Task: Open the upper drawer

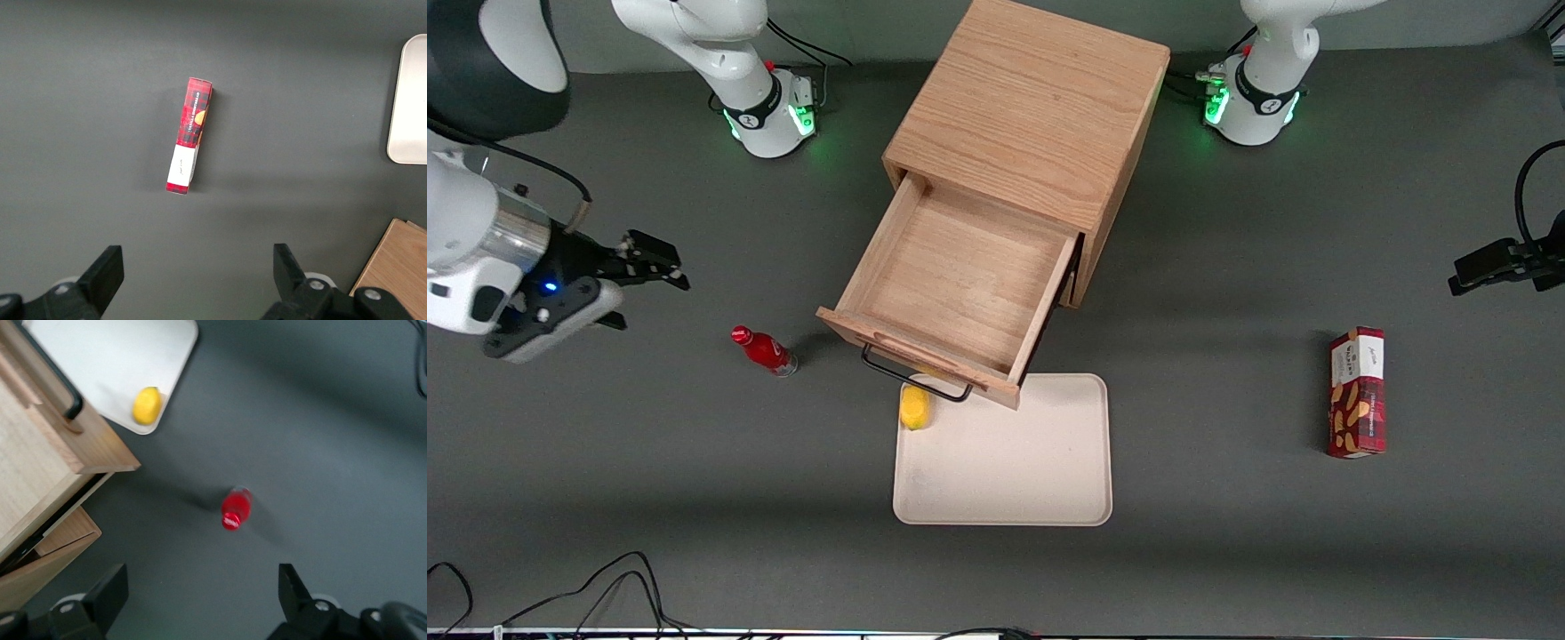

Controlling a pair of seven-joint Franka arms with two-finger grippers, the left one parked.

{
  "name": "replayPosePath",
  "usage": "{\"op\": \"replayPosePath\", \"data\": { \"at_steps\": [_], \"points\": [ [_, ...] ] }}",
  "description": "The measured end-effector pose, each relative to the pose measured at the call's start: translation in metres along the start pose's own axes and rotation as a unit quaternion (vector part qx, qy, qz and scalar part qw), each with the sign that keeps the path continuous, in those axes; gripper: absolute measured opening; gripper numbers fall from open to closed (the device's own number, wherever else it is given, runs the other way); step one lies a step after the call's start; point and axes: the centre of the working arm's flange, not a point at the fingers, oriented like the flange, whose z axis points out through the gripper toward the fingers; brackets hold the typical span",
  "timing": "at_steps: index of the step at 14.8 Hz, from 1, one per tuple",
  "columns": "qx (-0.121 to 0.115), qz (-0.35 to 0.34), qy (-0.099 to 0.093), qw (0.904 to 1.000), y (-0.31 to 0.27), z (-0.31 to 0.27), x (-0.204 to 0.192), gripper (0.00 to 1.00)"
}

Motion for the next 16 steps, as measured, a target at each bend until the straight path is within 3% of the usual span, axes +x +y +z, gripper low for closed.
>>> {"op": "replayPosePath", "data": {
  "at_steps": [2,6,10,12,14,16],
  "points": [
    [-0.008,0.078,-0.002,0.9969,0.005,-0.003,-0.013,1.0],
    [-0.014,0.149,-0.014,0.9887,-0.002,-0.003,-0.02,1.0],
    [-0.023,0.269,-0.019,0.9628,-0.002,-0.009,-0.027,1.0],
    [-0.047,0.276,-0.039,0.9592,-0.001,-0.006,-0.036,1.0],
    [-0.075,0.262,-0.043,0.9612,-0.009,-0.007,-0.047,1.0],
    [-0.084,0.246,-0.041,0.9648,-0.023,-0.013,-0.061,1.0]
  ]
}}
